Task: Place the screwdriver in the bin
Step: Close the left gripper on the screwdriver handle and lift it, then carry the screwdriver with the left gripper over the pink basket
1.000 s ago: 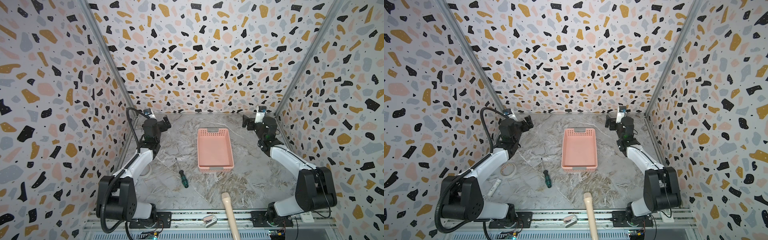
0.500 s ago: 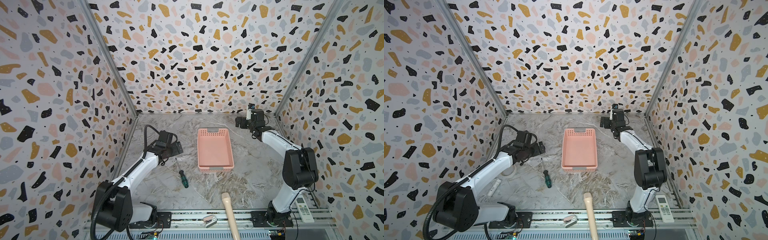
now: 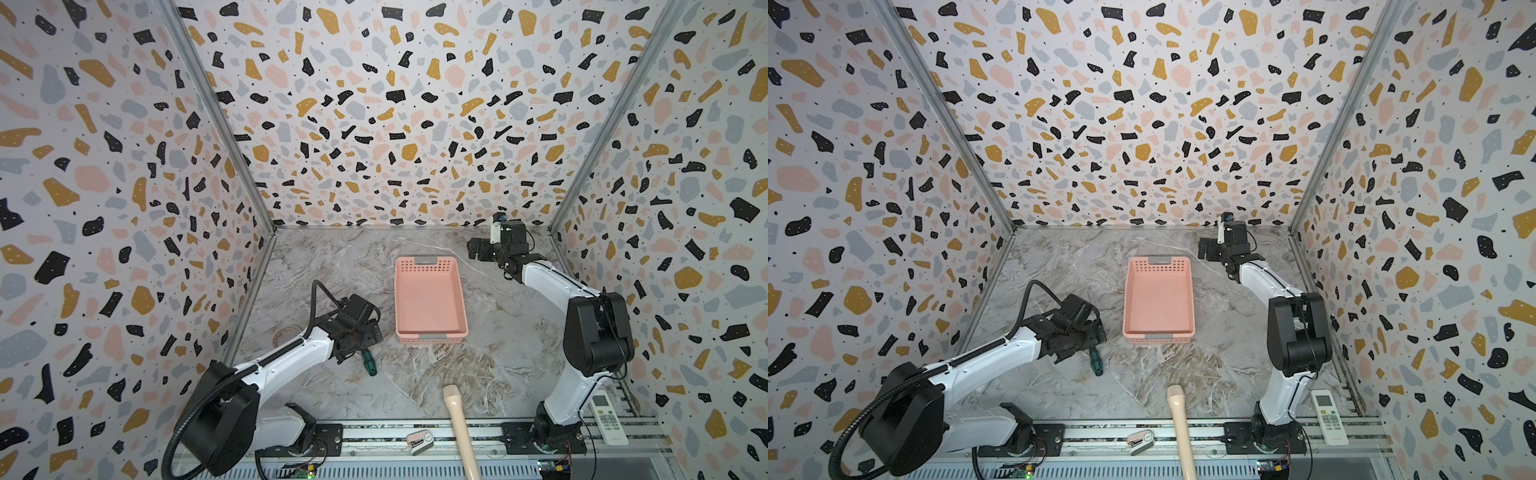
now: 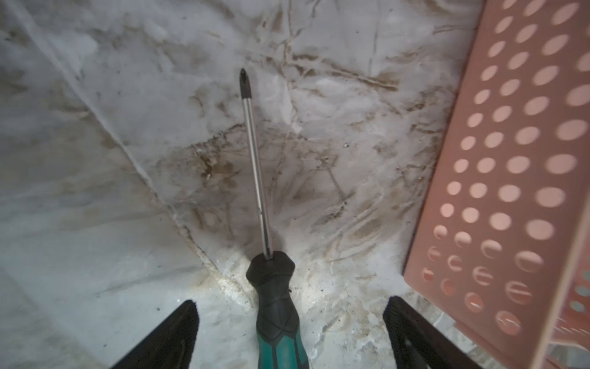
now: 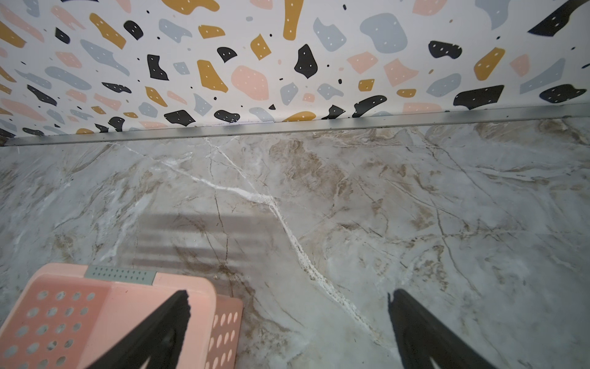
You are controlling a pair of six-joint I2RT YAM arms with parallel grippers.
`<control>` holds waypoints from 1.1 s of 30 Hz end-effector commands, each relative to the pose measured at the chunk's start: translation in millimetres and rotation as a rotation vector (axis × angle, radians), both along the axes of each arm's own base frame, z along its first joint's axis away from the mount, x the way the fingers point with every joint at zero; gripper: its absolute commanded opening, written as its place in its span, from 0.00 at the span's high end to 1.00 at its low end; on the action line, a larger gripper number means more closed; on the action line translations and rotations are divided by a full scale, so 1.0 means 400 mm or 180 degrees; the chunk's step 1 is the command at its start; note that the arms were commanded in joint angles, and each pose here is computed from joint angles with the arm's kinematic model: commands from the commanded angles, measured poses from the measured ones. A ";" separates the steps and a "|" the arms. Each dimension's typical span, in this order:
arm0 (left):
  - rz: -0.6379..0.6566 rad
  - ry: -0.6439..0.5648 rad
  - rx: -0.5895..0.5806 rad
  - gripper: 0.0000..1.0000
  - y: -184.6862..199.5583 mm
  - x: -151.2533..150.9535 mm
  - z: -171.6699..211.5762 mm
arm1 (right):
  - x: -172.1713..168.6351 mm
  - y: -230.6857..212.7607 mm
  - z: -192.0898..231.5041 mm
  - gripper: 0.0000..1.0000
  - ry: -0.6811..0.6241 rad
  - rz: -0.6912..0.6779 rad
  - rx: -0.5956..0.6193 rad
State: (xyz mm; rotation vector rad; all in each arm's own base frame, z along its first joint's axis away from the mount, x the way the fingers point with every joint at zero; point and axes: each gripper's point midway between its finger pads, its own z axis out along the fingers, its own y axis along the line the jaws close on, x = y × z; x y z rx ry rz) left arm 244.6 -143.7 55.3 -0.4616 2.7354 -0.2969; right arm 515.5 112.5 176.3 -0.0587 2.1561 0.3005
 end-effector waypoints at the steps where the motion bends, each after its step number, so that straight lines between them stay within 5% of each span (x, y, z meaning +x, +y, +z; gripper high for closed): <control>1: 0.0056 0.0058 0.0057 0.08 -0.019 -0.002 -0.035 | -0.012 -0.021 0.066 0.01 -0.0183 -0.0041 0.0064; 6: -0.0013 0.0213 0.0168 0.19 -0.036 -0.011 -0.083 | -0.014 -0.034 0.057 0.01 -0.0168 -0.0056 0.0099; 19: 0.0115 0.0203 0.0315 0.75 -0.007 -0.018 -0.083 | -0.008 -0.061 0.039 0.01 -0.0136 -0.0098 0.0146; 27: 0.0045 0.0300 0.0568 0.78 0.013 -0.020 -0.103 | -0.008 -0.056 0.032 0.01 -0.0117 -0.0057 0.0186; 33: 0.0046 0.0178 0.0770 1.00 0.025 0.012 -0.070 | -0.011 -0.052 0.036 0.01 -0.0122 -0.0017 0.0195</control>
